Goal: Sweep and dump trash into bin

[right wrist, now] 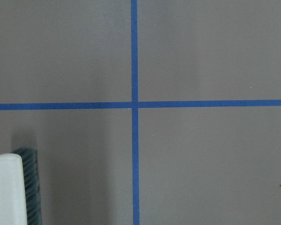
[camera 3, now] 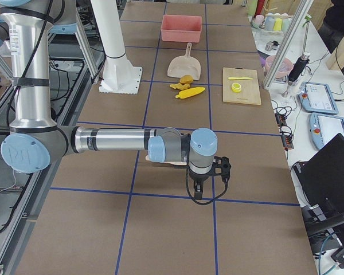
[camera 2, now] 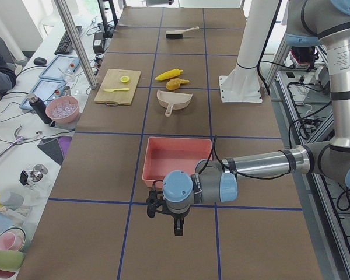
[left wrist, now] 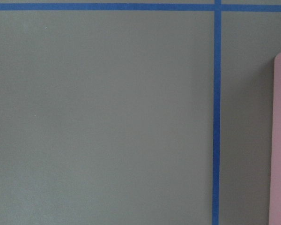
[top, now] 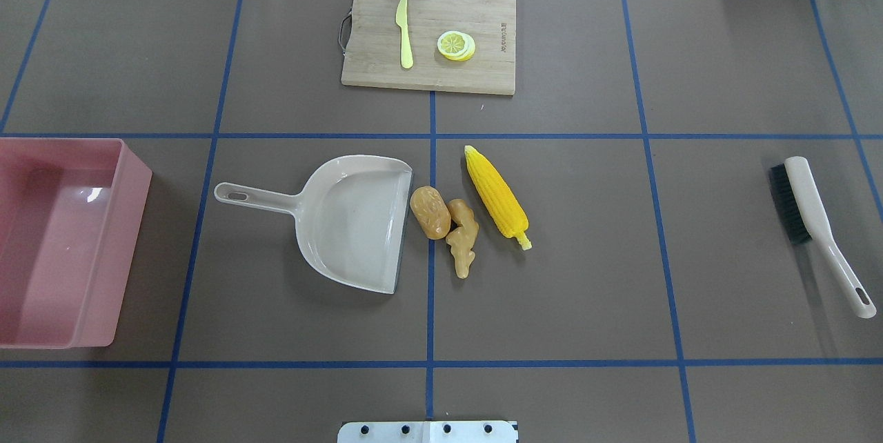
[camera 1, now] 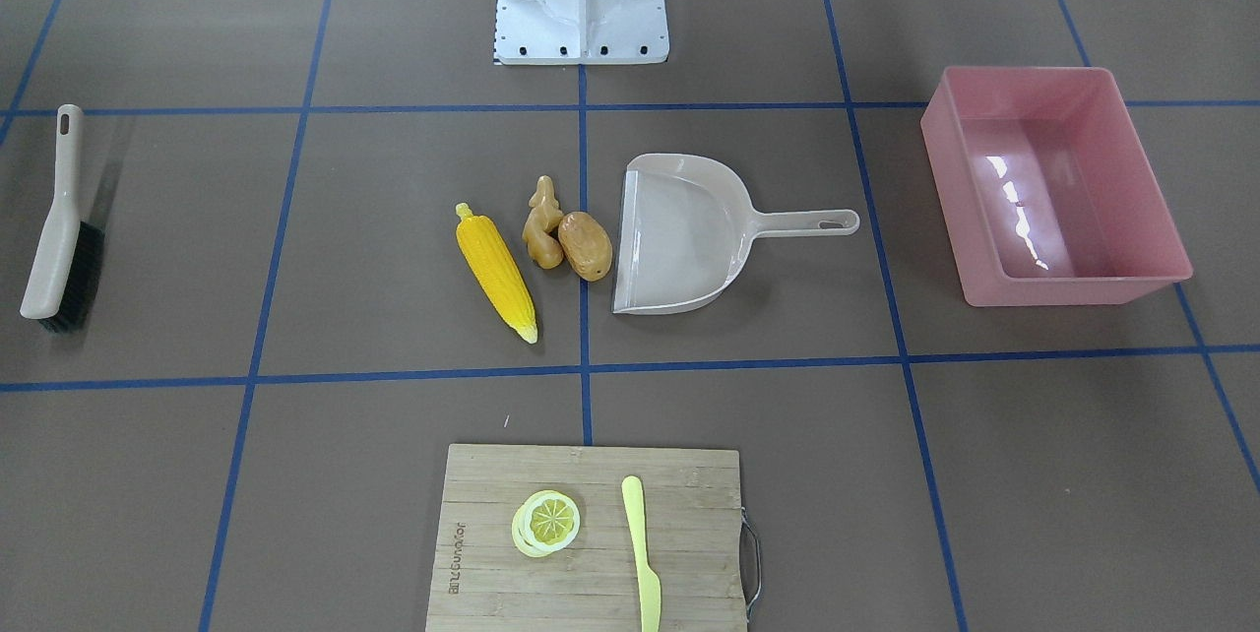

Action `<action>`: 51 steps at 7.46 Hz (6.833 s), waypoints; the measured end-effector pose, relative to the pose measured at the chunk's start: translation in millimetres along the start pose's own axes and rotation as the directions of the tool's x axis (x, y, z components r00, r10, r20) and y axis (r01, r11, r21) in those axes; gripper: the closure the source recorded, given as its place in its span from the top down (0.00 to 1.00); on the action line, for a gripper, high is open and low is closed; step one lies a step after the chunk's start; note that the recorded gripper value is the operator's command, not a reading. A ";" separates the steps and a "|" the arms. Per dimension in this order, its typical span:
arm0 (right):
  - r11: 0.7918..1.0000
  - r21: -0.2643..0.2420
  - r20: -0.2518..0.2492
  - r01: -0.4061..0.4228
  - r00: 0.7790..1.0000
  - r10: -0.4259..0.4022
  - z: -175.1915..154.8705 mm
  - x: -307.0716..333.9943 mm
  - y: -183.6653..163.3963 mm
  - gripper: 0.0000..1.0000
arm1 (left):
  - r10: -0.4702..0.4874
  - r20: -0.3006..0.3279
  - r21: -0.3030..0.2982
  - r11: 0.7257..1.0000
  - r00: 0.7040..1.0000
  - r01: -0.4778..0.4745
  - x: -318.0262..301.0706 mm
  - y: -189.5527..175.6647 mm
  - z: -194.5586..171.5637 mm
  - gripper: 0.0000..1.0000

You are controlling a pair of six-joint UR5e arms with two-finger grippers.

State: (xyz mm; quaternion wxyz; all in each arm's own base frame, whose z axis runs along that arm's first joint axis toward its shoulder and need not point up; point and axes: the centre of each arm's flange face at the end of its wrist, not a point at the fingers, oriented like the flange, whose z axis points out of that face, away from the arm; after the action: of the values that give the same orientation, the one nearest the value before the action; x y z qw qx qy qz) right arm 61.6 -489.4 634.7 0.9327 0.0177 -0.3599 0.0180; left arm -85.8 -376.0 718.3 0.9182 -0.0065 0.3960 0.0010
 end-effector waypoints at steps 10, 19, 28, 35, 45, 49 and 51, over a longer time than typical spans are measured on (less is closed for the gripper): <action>1.000 0.006 -0.020 0.004 1.000 -0.004 -2.2 0.1 -0.8 1.00 | 0.008 0.013 0.045 0.999 1.000 -0.009 34.1 -13.6 -28.2 0.99; 0.997 -0.032 0.049 -0.064 0.997 0.066 -0.7 -88.0 50.8 1.00 | 0.771 -0.032 0.217 0.626 0.636 -0.749 388.8 -69.9 -35.2 0.99; 0.980 -0.182 0.003 0.076 0.997 -0.076 83.6 -153.0 129.8 1.00 | 0.986 0.094 0.289 0.106 0.139 -0.951 602.4 -38.3 -6.4 0.99; 0.976 -0.208 0.003 0.066 0.998 -0.067 129.5 -173.1 133.6 1.00 | 0.997 0.065 0.228 0.016 0.031 -0.974 607.8 -64.3 51.9 0.96; 0.961 -0.265 -0.006 0.075 0.997 -0.079 142.9 -185.2 159.3 0.17 | 0.998 0.058 0.254 -0.019 -0.004 -0.967 599.3 -85.3 126.4 0.89; 0.956 -0.261 -0.003 0.136 0.990 -0.141 138.5 -178.5 166.1 0.00 | 0.999 0.053 0.266 -0.026 -0.013 -0.964 605.6 -83.0 128.5 0.89; 0.960 -0.226 0.028 0.166 0.986 -0.164 114.2 -199.5 160.6 0.00 | 0.998 0.063 0.265 -0.031 -0.015 -0.964 607.9 -84.3 125.9 0.88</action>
State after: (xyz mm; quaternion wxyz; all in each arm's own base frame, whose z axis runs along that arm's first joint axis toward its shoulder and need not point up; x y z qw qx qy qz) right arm -170.1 -338.4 588.4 0.9253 -0.0589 -0.3608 -0.1012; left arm 423.6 -460.7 363.6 0.6064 0.3828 0.3464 0.6048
